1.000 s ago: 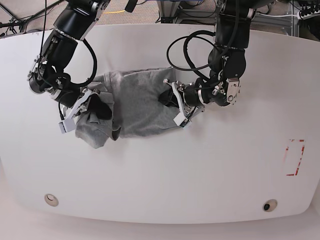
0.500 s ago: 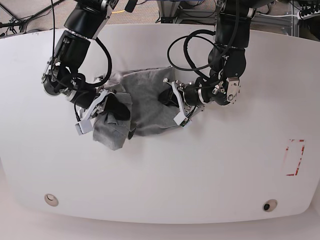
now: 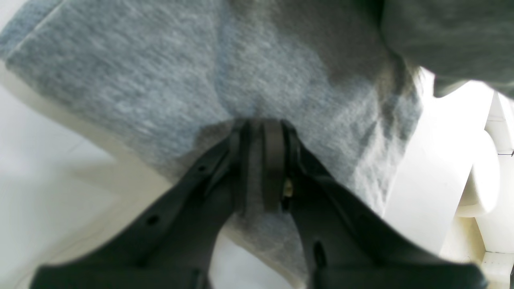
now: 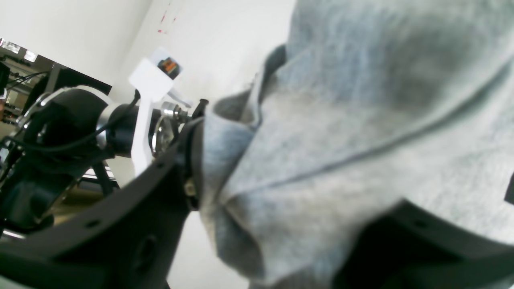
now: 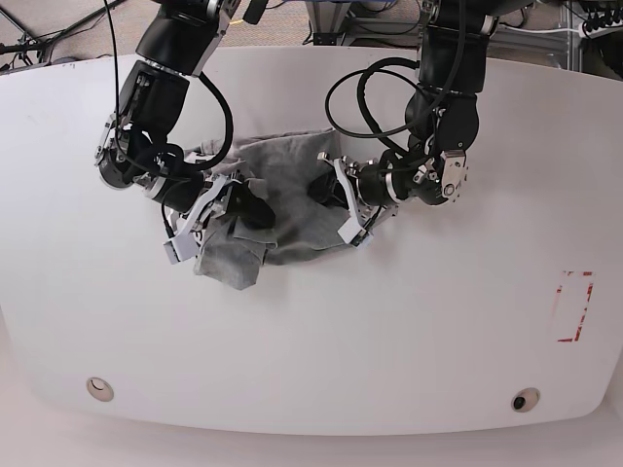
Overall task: Fold the T-shirt properly
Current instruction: 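Fold the right-held end over onto the left-held layer, then release the left gripper and press the folded bundle with the right gripper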
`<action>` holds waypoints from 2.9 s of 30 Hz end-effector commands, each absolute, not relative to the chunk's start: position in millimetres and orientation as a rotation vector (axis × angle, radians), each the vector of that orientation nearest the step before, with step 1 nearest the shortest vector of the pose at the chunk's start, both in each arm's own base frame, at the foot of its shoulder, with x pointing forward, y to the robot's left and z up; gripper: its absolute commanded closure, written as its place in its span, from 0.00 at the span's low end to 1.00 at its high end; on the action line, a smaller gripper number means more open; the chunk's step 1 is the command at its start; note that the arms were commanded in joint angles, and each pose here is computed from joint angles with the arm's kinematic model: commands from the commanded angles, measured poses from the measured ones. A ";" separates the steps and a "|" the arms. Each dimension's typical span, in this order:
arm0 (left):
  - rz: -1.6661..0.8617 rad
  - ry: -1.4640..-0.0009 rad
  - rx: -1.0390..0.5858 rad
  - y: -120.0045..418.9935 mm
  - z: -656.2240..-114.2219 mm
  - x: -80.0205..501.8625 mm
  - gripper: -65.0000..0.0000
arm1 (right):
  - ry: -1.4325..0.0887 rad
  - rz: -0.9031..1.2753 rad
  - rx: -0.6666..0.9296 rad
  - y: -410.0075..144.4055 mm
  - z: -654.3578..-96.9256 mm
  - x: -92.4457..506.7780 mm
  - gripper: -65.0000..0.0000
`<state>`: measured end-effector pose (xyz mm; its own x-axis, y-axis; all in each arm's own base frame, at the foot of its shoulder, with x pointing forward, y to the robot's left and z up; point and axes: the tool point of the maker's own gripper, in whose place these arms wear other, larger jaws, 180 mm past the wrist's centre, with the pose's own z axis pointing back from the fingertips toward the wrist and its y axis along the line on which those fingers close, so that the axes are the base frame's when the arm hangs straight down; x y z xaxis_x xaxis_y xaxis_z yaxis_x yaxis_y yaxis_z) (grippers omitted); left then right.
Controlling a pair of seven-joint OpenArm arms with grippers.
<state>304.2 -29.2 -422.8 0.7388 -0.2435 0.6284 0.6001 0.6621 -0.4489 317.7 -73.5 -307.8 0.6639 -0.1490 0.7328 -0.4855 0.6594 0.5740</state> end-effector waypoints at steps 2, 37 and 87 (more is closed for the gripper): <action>-0.558 -0.413 -0.571 -9.7 -452.8 282.3 0.91 | -0.894 0.224 0.860 -63.4 -294.5 327.3 0.45; -0.688 -0.956 -0.330 56.9 -296.7 327.3 0.92 | -0.851 0.601 0.629 -56.8 -291.7 294.2 0.02; -0.343 -0.810 0.111 281.0 -309.5 263.1 0.92 | -0.842 1.014 0.304 36.0 -308.4 264.0 1.00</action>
<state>256.5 280.3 -321.7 0.6734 -0.3276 0.6627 0.2555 0.9443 0.2072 263.2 31.2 -321.0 0.2797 0.6415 0.7143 -0.8430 0.5201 -0.1370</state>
